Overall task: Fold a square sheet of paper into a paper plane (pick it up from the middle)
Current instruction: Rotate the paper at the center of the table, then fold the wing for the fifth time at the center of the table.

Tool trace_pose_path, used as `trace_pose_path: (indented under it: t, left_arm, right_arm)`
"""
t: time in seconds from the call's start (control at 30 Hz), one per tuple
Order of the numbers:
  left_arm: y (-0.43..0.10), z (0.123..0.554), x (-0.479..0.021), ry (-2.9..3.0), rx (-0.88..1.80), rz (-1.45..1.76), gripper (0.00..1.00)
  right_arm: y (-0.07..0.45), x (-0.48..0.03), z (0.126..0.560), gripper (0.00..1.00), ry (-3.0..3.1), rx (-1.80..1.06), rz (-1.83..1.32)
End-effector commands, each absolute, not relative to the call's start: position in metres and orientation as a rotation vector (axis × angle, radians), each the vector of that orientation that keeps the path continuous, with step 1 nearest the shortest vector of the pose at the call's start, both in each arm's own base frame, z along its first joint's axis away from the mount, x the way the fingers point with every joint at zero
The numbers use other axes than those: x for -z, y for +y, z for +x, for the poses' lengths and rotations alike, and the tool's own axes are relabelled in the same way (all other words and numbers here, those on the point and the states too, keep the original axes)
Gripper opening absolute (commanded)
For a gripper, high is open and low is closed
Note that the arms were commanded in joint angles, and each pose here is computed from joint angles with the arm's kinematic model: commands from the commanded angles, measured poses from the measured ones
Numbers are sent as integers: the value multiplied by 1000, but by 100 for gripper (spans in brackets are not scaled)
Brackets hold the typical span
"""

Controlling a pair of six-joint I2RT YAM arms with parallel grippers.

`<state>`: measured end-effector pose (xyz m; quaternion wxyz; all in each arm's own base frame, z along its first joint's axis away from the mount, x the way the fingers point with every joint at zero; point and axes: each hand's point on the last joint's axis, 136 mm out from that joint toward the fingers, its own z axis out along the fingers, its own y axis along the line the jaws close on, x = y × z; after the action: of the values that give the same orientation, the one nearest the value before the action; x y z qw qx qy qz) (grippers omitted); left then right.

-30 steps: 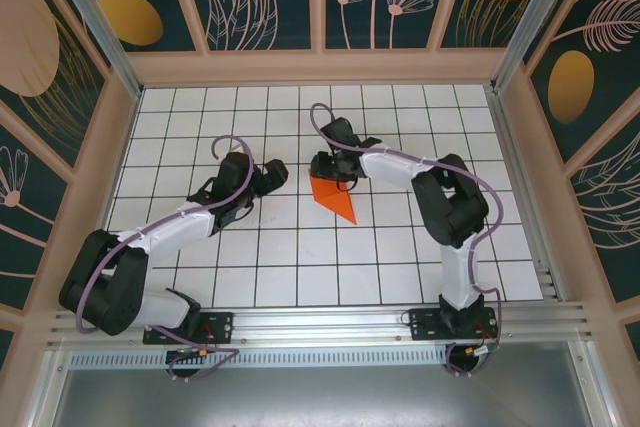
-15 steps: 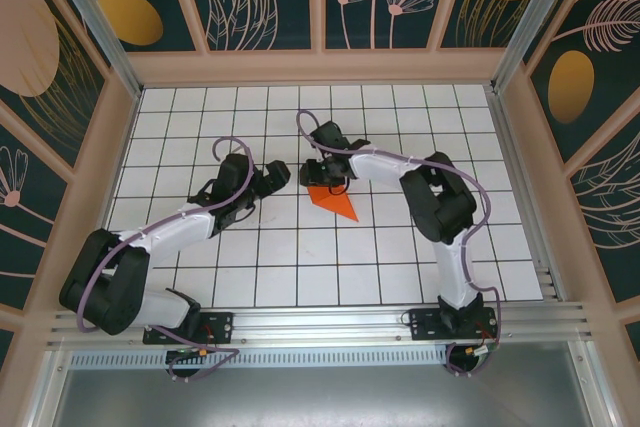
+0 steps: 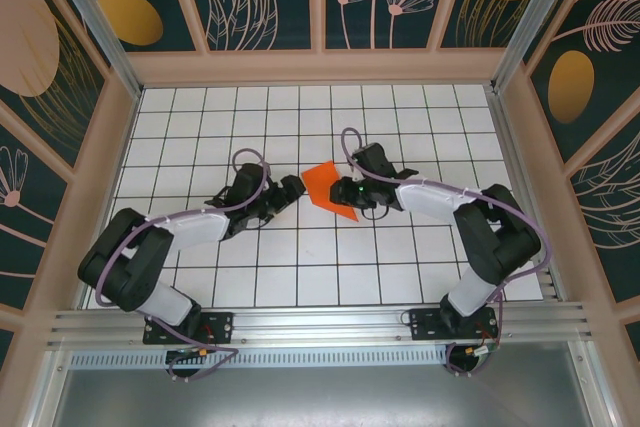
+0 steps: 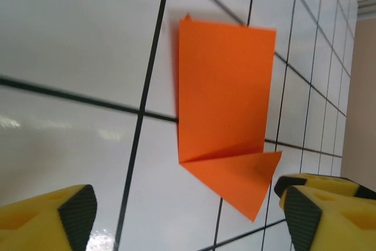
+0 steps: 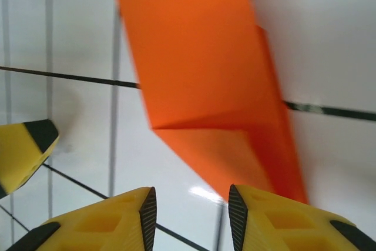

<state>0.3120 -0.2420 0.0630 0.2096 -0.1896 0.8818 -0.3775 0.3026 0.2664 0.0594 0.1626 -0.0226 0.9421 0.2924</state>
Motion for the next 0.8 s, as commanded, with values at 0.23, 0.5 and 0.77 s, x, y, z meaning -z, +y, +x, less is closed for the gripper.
trace_pose_path:
  t: [0.23,0.5,0.77]
  left_arm:
    - [-282,312,-63,2490,1239,-549,68]
    - [-294,315,-62,2500,1289,-561,58]
    - [-298,315,-49,2545,1281,-591,54]
  right_arm:
    - [259,-41,319,33,2670,-934,26]
    - [245,-21,316,27,2712,-912,74]
    - [236,-8,314,18,2747,-881,92]
